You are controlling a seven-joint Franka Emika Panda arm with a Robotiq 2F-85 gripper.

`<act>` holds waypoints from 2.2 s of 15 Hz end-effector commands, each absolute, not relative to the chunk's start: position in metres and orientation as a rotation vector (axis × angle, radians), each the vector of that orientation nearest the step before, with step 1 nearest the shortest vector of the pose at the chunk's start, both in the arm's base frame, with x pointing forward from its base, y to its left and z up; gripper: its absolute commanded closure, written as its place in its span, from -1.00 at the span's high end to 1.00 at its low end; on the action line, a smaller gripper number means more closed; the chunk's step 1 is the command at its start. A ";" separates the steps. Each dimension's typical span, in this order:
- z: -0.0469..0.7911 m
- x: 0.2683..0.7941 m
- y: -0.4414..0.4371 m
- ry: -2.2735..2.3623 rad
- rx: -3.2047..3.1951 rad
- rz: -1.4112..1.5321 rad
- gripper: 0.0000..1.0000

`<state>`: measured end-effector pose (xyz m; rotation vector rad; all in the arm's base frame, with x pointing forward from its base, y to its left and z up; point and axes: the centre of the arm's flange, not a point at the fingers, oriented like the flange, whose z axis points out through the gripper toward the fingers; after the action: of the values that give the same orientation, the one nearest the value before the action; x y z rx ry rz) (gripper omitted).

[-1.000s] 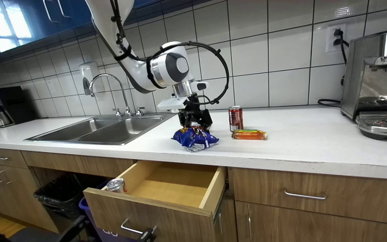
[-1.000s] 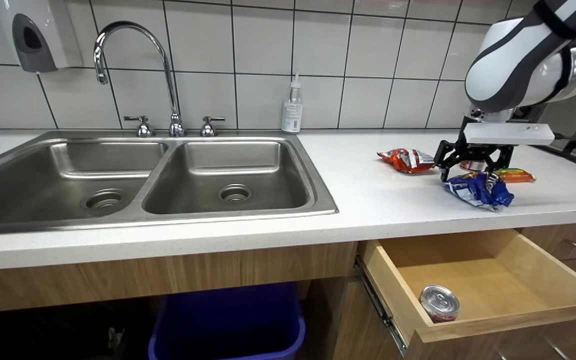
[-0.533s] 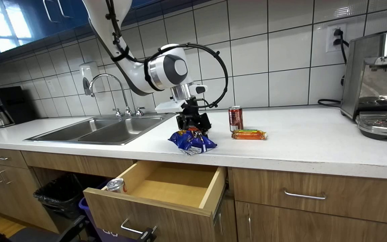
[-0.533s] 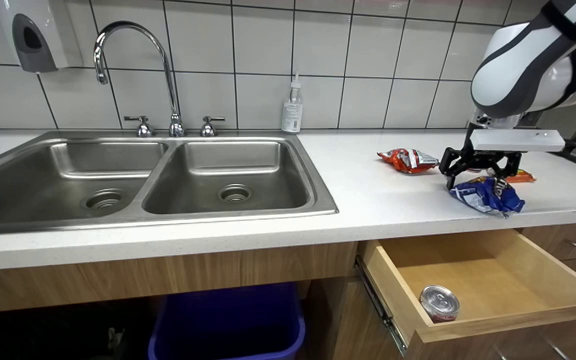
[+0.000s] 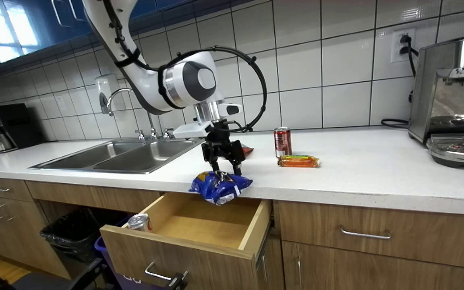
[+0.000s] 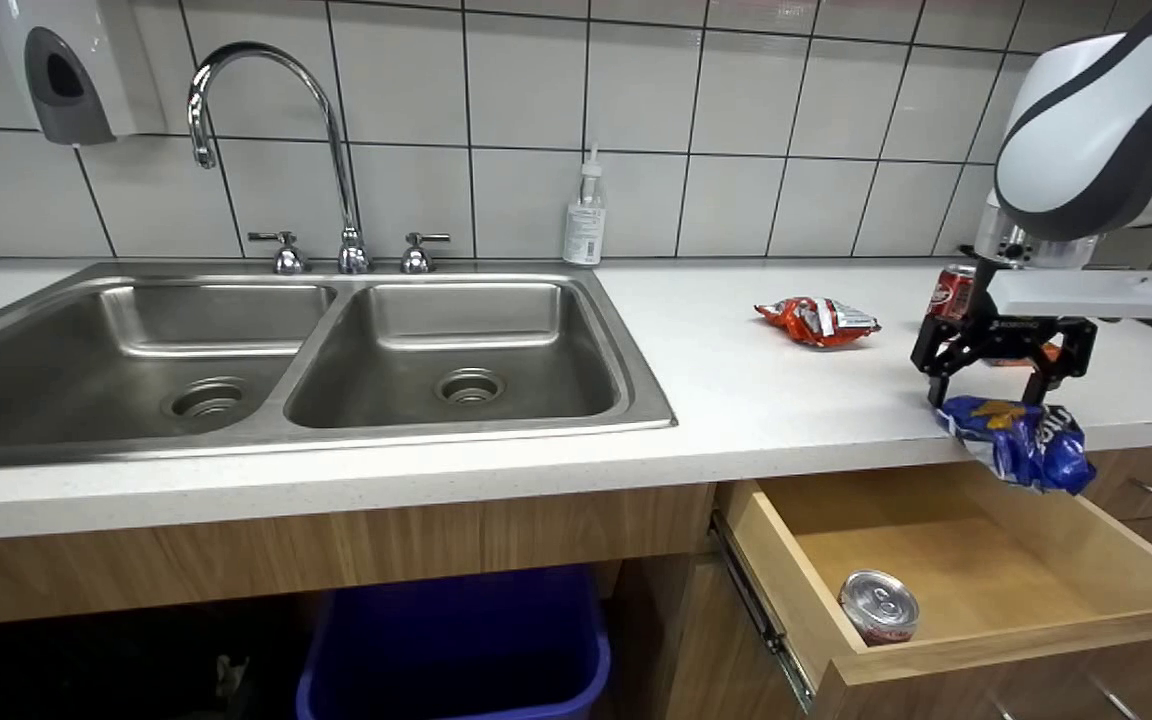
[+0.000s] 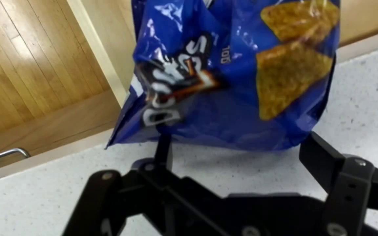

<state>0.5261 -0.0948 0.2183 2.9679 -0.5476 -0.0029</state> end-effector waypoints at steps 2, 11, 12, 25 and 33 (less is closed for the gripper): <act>0.238 0.478 -0.085 -0.497 2.967 -0.009 1.00; 0.257 0.447 -0.078 -0.434 2.969 0.010 1.00; 0.260 0.448 -0.077 -0.431 2.971 0.019 1.00; 0.296 0.500 -0.060 -0.368 2.981 0.169 1.00; 0.313 0.558 -0.052 -0.350 2.971 0.264 1.00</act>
<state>0.5250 -0.0557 0.3102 2.9797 -0.3541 0.2472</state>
